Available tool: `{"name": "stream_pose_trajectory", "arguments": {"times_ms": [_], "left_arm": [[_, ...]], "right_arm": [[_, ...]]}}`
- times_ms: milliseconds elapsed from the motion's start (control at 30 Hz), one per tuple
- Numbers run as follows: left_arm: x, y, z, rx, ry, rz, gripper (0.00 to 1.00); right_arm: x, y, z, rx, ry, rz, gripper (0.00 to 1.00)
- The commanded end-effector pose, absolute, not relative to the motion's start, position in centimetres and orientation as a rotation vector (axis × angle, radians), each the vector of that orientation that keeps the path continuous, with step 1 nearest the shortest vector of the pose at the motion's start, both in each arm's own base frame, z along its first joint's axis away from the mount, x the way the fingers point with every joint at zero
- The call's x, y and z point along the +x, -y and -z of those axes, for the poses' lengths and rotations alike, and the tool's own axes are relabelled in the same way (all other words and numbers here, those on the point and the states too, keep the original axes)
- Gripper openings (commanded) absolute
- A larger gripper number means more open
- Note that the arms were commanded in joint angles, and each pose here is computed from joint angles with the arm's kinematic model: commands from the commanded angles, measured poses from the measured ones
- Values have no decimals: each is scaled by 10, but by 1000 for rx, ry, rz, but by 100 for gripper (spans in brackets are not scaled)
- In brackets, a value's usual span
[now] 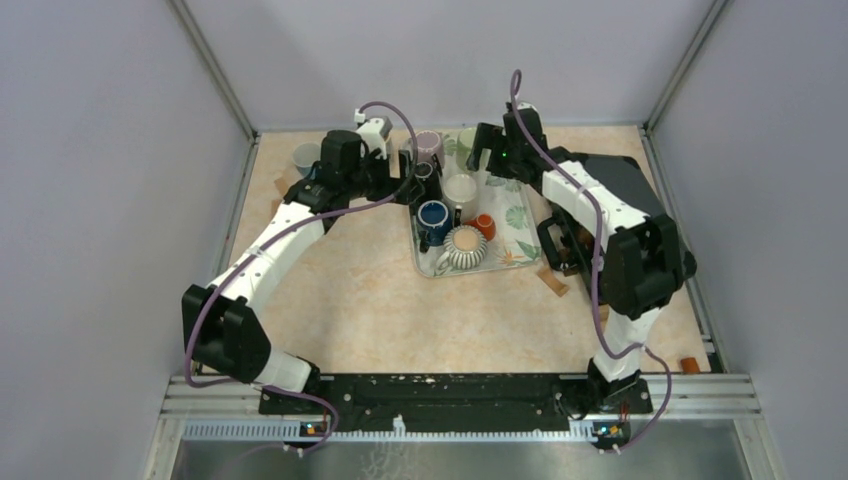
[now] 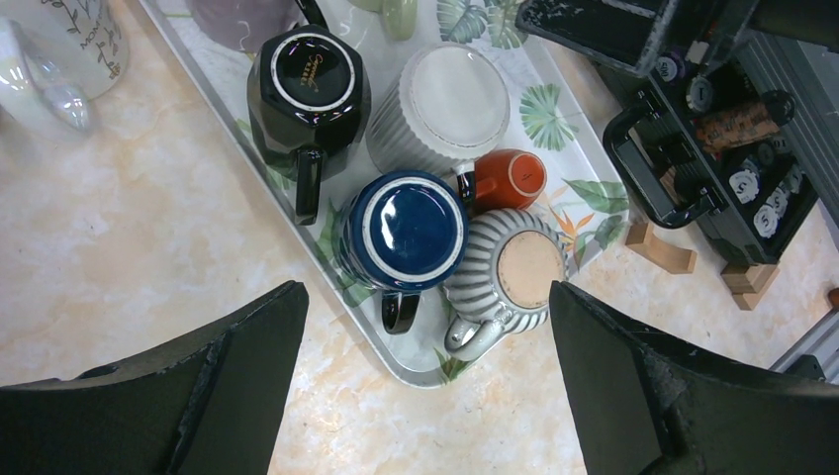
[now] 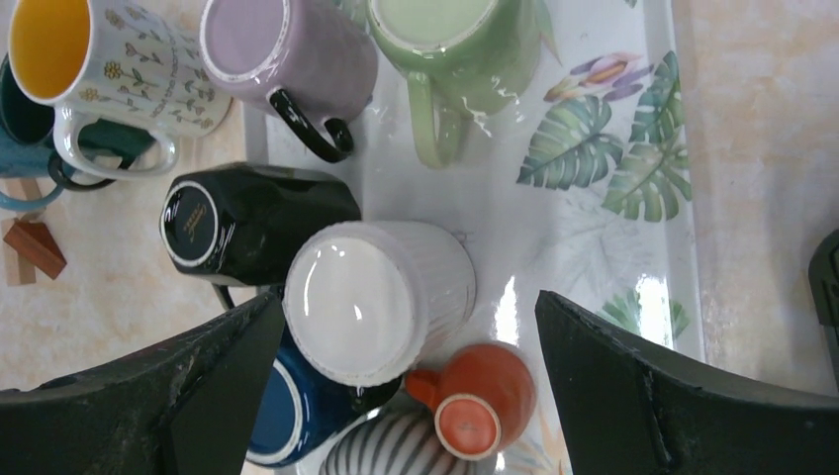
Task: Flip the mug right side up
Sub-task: Turn over the cup on the tray.
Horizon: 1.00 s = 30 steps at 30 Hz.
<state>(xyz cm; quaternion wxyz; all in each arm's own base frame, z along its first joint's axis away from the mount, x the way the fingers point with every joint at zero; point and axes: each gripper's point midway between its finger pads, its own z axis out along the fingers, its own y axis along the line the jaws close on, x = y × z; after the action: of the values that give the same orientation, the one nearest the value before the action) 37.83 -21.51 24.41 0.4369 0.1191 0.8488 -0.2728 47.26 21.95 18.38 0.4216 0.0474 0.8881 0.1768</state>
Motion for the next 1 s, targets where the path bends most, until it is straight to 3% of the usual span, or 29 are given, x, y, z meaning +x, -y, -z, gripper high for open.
{"name": "stream_pose_trajectory", "arguments": {"times_ms": [0,667,967], "left_arm": [[376,222,-263,346,-2034,713,98],[369,221,-270,374,-2009,723,98],[367,222,-274,379,-1997,733,98]], "right_arm": [[493,-217,-197,103,-2178,-405,99],[558,-199,-160,132,-2183,-229,99],[580,-206,-146,102,-2191,-208,90]]}}
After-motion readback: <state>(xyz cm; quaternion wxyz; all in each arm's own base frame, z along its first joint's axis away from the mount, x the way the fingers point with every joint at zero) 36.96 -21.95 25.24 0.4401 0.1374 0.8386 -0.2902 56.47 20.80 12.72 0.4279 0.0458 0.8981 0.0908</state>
